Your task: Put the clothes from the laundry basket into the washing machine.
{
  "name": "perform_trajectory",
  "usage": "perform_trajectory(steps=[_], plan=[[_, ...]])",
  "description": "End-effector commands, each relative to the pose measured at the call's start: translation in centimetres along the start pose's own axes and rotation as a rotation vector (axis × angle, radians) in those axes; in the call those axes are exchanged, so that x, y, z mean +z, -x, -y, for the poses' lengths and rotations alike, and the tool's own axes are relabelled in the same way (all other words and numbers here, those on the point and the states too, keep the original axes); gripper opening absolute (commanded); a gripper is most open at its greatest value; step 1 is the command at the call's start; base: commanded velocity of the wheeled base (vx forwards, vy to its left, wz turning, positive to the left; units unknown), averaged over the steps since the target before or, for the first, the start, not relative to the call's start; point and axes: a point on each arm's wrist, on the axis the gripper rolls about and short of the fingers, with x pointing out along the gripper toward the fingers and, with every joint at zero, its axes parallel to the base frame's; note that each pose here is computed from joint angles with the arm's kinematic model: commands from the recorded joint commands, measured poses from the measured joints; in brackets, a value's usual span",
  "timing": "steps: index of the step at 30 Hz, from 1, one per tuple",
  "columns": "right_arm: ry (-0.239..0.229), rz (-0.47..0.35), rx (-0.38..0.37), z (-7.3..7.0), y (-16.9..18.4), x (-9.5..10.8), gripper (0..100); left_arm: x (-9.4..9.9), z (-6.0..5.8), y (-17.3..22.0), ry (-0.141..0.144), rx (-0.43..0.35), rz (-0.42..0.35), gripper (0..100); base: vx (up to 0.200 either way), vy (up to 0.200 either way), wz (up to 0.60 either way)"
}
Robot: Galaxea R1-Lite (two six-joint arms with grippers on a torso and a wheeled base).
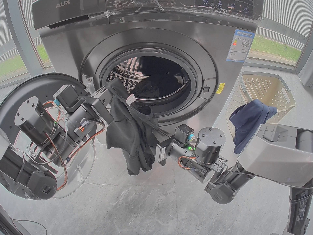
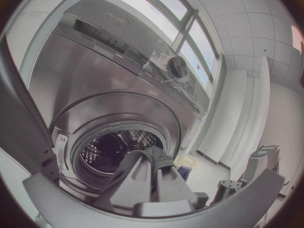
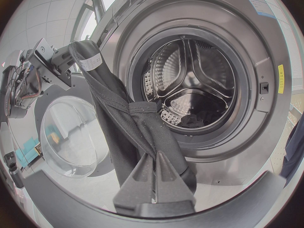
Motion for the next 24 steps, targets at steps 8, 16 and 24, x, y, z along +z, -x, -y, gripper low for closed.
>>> perform_trajectory(steps=[8,16,24], plan=[[-0.006,-0.008,0.002,0.2,0.3,0.0,100,-0.2,-0.1,0.0,0.0,0.004,-0.005,0,0.0,0.0,0.0],[0.006,-0.006,-0.004,0.4,-0.9,-0.7,100,-0.1,0.0,0.0,0.001,0.002,-0.003,0,0.0,0.0,0.0],[0.006,0.009,-0.001,0.4,-1.8,-0.6,100,-0.1,-0.1,0.0,0.0,0.002,-0.003,0,0.0,0.0,0.0]])
